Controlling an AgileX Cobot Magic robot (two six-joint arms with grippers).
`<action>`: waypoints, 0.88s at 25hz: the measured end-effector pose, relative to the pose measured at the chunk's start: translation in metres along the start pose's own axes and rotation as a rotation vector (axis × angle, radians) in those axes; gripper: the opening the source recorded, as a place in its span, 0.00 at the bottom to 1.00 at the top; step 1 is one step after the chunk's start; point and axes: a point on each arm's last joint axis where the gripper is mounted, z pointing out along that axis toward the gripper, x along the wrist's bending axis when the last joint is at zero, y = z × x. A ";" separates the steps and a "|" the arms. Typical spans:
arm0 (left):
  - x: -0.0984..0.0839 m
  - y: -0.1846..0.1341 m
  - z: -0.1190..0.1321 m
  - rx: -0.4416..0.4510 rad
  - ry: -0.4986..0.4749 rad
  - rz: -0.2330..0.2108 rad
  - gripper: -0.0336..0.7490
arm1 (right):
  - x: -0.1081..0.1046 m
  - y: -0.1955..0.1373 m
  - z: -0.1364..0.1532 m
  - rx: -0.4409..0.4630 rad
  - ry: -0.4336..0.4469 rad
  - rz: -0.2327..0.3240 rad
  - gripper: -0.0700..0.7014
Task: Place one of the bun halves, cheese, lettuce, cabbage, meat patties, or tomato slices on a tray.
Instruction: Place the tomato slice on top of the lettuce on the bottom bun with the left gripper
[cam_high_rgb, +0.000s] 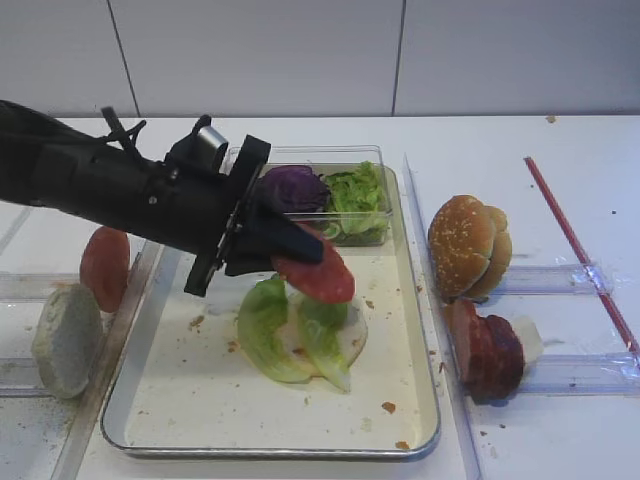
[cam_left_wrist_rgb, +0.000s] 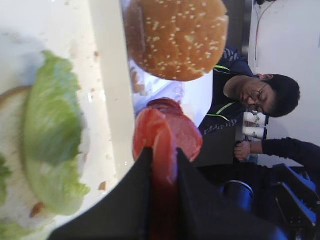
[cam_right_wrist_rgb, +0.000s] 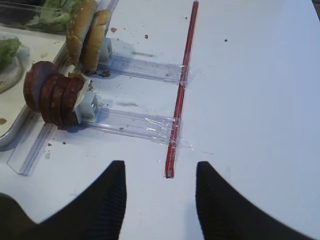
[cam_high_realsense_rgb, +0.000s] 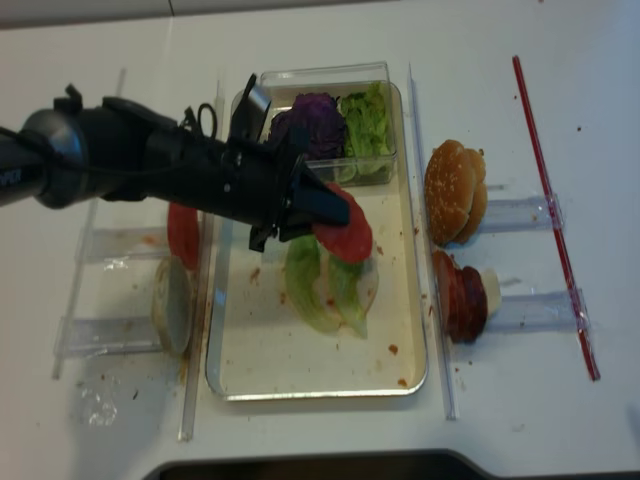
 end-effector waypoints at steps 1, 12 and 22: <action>0.003 -0.002 0.000 0.003 0.003 -0.002 0.11 | 0.000 0.000 0.000 0.000 0.000 -0.002 0.58; 0.013 -0.006 -0.005 -0.015 0.001 0.011 0.11 | 0.000 0.000 0.000 -0.002 0.000 -0.002 0.57; 0.038 0.002 0.005 -0.044 -0.029 -0.088 0.11 | 0.000 0.000 0.000 -0.002 0.000 -0.002 0.57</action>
